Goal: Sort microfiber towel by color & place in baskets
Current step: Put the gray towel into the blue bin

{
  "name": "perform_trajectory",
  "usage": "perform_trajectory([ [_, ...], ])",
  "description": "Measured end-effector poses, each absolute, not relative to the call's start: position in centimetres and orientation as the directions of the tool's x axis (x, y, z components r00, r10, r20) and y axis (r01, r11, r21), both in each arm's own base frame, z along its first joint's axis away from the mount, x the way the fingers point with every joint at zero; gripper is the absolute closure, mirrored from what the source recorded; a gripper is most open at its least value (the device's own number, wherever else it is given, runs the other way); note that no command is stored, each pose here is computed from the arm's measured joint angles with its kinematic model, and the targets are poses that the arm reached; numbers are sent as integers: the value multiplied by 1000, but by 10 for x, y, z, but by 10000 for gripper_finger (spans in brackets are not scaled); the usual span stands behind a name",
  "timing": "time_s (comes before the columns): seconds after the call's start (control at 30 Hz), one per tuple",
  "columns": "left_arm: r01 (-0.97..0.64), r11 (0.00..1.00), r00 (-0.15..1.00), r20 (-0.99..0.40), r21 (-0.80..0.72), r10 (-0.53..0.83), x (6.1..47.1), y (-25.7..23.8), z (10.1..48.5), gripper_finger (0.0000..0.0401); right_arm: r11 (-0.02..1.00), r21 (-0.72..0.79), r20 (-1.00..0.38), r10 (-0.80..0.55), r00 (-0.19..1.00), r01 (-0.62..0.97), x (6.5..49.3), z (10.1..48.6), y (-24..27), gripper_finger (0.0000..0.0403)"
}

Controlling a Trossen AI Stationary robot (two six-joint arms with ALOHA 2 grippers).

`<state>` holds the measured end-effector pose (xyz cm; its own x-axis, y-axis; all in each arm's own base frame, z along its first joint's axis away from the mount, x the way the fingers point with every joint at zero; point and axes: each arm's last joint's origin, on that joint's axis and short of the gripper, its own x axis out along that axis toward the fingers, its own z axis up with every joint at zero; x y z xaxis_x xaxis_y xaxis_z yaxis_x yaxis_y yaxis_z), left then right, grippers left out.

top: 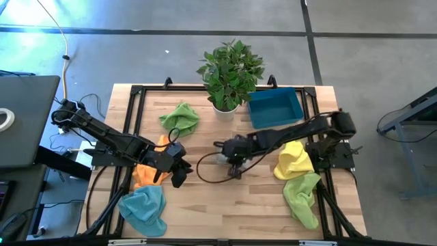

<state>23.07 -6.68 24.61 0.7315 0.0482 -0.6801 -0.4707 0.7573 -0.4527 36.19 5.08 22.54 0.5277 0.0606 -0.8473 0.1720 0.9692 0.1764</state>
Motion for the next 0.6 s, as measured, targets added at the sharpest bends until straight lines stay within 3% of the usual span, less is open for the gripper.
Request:
perform_trajectory([
  [0.2, -457, 777, 730, -682, -433, 49, 231, -67, 246, 291, 960, 147, -870, 12, 493, 237, 328, 263, 31, 403],
  [0.6, -491, 762, 731, -676, -422, 97, 234, -55, 246, 291, 903, -74, -887, -254, 385, 424, 240, 325, -22, 403],
])
